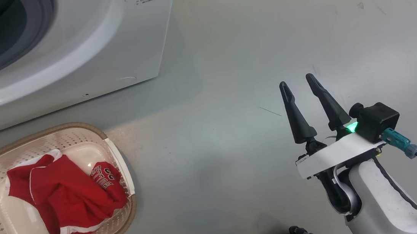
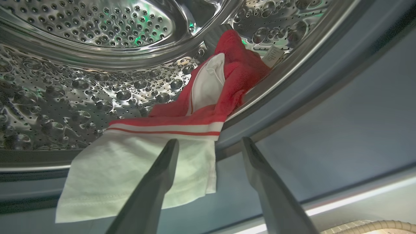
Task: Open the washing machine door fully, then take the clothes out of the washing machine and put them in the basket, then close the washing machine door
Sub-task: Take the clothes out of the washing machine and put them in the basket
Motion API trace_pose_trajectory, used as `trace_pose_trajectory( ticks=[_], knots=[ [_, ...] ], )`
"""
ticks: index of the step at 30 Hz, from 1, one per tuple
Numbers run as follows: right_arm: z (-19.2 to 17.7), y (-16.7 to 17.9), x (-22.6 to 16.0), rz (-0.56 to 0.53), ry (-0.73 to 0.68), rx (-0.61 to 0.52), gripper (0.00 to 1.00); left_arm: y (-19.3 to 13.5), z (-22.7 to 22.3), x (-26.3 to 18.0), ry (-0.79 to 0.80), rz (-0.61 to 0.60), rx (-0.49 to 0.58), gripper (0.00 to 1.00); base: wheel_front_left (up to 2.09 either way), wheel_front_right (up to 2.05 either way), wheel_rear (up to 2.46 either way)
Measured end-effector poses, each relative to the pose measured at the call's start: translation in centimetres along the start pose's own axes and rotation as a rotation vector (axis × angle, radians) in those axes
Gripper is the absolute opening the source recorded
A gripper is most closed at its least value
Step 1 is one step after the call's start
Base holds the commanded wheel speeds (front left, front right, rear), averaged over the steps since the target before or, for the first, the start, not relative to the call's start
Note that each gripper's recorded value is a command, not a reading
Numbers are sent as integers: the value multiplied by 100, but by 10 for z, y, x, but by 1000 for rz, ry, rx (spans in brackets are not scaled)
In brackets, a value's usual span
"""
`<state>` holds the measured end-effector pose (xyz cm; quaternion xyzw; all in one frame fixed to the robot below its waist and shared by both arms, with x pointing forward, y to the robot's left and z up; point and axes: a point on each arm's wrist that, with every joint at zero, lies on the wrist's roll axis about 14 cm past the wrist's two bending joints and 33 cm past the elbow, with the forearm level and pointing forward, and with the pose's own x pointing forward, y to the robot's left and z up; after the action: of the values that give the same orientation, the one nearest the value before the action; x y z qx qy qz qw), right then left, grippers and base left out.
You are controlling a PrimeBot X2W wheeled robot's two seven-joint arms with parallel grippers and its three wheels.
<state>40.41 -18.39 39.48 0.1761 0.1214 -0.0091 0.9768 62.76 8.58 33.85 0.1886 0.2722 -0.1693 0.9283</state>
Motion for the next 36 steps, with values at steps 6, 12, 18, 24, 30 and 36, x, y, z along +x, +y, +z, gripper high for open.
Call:
trace_pose_trajectory(
  ticks=[6,12,18,24,30,36],
  knots=[
    [-1,-9,3,-29,4,-2,100,7,-9,17,55,17,17,100,0,0,0],
    [0,-16,6,-49,1,-5,100,9,-18,28,110,21,23,100,0,0,0],
    [1,-17,11,-46,-2,-10,100,10,-29,34,162,23,27,100,0,0,0],
    [-1,-18,12,-51,3,-11,100,13,-28,39,167,31,24,100,0,0,0],
    [-3,-18,13,-51,5,-10,100,12,-30,41,171,28,15,0,0,0,0],
    [1,-19,17,-52,-7,-10,100,4,-27,40,148,11,17,0,0,0,0]
  ],
)
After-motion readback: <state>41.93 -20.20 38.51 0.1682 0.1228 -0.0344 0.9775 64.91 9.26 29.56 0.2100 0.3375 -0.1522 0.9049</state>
